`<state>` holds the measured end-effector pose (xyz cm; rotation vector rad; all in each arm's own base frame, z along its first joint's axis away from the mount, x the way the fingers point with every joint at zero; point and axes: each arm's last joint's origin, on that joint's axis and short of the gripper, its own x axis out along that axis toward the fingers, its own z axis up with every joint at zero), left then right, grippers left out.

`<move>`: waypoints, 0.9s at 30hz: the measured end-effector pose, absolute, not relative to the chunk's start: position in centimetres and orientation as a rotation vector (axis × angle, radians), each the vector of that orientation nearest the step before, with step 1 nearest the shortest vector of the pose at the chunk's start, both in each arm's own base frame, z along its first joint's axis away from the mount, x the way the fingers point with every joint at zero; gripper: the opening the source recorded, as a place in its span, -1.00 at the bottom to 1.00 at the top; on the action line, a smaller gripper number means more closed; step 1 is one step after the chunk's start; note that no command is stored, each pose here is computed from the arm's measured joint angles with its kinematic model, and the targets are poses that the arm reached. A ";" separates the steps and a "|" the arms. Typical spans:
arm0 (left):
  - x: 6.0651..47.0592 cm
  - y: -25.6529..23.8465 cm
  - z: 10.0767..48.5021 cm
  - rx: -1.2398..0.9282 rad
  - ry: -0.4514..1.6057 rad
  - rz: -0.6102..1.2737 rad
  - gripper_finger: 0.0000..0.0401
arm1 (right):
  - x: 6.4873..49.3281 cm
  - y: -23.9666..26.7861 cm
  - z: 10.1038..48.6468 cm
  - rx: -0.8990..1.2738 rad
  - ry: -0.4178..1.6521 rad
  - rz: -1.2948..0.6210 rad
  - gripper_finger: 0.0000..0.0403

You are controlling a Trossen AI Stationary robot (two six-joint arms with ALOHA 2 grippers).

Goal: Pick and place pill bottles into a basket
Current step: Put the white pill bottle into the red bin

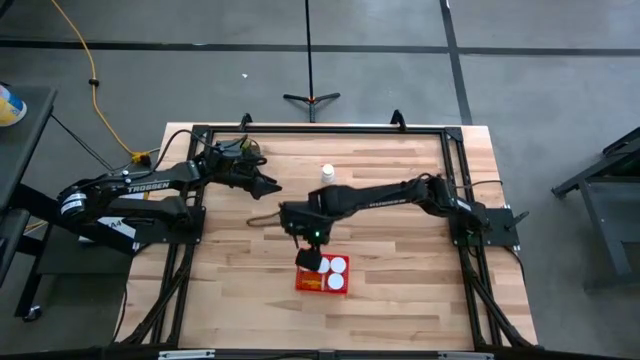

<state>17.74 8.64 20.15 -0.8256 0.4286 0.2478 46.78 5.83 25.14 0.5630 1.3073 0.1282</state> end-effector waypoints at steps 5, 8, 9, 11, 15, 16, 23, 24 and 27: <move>17.7 8.6 20.2 -0.854 0.430 0.237 0.53 | 46.6 3.0 26.9 0.493 1.290 0.048 0.33; 17.8 8.5 20.2 -0.871 0.434 0.213 0.53 | 46.4 0.8 27.4 0.495 1.282 0.007 0.34; 17.8 8.5 20.2 -0.884 0.436 0.202 0.53 | 46.4 0.1 27.6 0.496 1.282 -0.004 0.34; 17.8 8.4 20.2 -0.898 0.439 0.190 0.53 | 46.3 -1.4 27.8 0.498 1.269 -0.033 0.35; 17.8 8.3 20.2 -0.941 0.449 0.143 0.53 | 46.0 -4.0 27.6 0.507 1.277 -0.081 0.36; 17.8 8.2 20.2 -0.953 0.451 0.129 0.53 | 45.9 -4.7 27.6 0.508 1.282 -0.092 0.36; 17.9 8.2 20.5 -1.017 0.437 0.082 0.53 | 45.0 -9.2 27.5 0.524 1.271 -0.184 0.39; 17.9 8.2 20.6 -1.024 0.428 0.081 0.53 | 44.9 -9.8 27.5 0.532 1.268 -0.194 0.41; 18.0 8.2 20.8 -1.029 0.413 0.078 0.53 | 44.6 -11.3 27.5 0.547 1.260 -0.225 0.47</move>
